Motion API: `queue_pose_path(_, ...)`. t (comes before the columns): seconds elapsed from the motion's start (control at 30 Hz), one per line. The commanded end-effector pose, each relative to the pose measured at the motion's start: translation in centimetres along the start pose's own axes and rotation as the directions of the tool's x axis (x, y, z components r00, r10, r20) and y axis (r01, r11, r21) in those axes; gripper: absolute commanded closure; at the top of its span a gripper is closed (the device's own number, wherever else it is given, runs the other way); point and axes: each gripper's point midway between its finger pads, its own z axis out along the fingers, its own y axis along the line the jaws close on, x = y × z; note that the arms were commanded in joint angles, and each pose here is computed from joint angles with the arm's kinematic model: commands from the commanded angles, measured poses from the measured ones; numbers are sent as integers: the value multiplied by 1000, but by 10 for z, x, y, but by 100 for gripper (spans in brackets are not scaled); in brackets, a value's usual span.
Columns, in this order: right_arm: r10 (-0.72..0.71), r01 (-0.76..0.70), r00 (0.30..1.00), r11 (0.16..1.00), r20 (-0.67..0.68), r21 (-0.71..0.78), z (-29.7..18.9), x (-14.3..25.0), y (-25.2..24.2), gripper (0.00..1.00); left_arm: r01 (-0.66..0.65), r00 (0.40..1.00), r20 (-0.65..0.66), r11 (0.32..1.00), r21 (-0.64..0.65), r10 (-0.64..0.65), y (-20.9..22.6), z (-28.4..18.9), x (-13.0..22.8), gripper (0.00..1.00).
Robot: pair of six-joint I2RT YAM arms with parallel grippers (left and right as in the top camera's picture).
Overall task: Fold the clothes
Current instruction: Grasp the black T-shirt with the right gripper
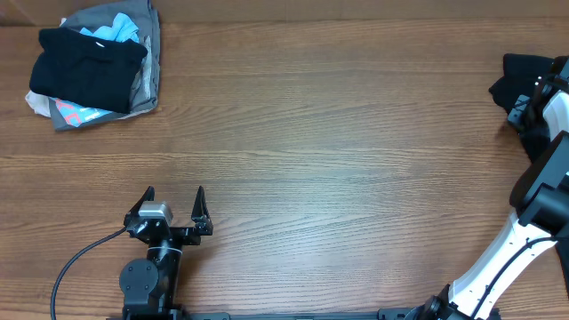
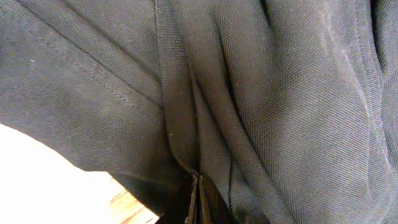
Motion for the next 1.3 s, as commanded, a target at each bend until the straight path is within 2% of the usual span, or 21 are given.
queue_pose_path(0.0, 13, -10, 998, 998, 57, -65, -20, -22, 19, 96, -18, 1000, 5, 1000, -17, 18, 3, 0, 0, 0)
queue_pose_path(0.17, 17, -3, 995, 989, 94, -146, -44, -31, 40, 96, -18, 1000, 5, 1000, -17, 18, 3, 0, 0, 0)
queue_pose_path(0.23, 9, 1, 996, 994, 93, -110, -46, -30, 35, 96, -18, 1000, 5, 1000, -17, 18, 3, 0, 0, 0)
queue_pose_path(0.27, 7, -1, 996, 998, 84, -64, -44, -28, 27, 93, -19, 1000, 5, 1000, -17, 19, 3, 0, 0, 0)
queue_pose_path(0.3, 4, -3, 997, 1000, 76, -23, -43, -25, 20, 82, -19, 1000, 5, 1000, -17, 19, 3, 0, 0, 0)
queue_pose_path(0.33, 3, -4, 998, 1000, 65, 22, -40, -22, 13, 81, -18, 1000, 5, 1000, -17, 18, 3, 0, 0, 0)
queue_pose_path(0.43, 17, -19, 999, 999, 44, 35, -34, -17, 2, 82, -18, 1000, 5, 1000, -17, 18, 3, 0, 0, 0)
queue_pose_path(0.5, 31, -32, 999, 999, 37, 15, -31, -16, -2, 96, -19, 1000, 5, 1000, -17, 19, 3, 0, 0, 0)
queue_pose_path(0.53, 36, -37, 999, 999, 36, 9, -30, -16, -4, 96, -18, 1000, 5, 1000, -17, 18, 3, 0, 0, 0)
queue_pose_path(0.57, 42, -42, 999, 999, 35, -1, -29, -16, -5, 94, -18, 1000, 5, 1000, -17, 18, 3, 0, 0, 0)
queue_pose_path(0.6, 48, -47, 998, 999, 34, -13, -28, -16, -5, 74, -18, 1000, 5, 1000, -17, 18, 3, 0, 0, 0)
queue_pose_path(0.63, 50, -50, 998, 999, 33, -21, -27, -16, -5, 60, -19, 1000, 5, 1000, -17, 19, 3, 0, 0, 0)
queue_pose_path(0.77, 52, -51, 998, 998, 18, -26, -20, -13, -5, 60, -18, 1000, 5, 1000, -17, 18, 3, 0, 0, 0)
queue_pose_path(0.93, 47, -46, 999, 996, 9, -70, -15, -11, 3, 57, -18, 1000, 5, 1000, -17, 18, 3, 0, 0, 0)
queue_pose_path(1.0, 47, -46, 999, 996, 12, -71, -15, -11, 4, 57, -18, 1000, 5, 1000, -17, 18, 3, 0, 0, 1)
queue_pose_path(1.03, 47, -46, 999, 996, 11, -70, -15, -11, 4, 60, -18, 1000, 5, 1000, -17, 18, 3, 0, 0, 0)
queue_pose_path(1.1, 47, -46, 999, 996, 11, -70, -15, -11, 4, 76, -19, 1000, 5, 1000, -17, 19, 3, 0, 0, 0)
queue_pose_path(1.2, 50, -49, 999, 996, 10, -68, -14, -11, 2, 92, -18, 1000, 5, 1000, -17, 18, 3, 0, 0, 0)
queue_pose_path(1.27, 51, -50, 999, 996, 10, -68, -14, -11, 1, 96, -19, 1000, 5, 1000, -17, 19, 3, 0, 0, 0)
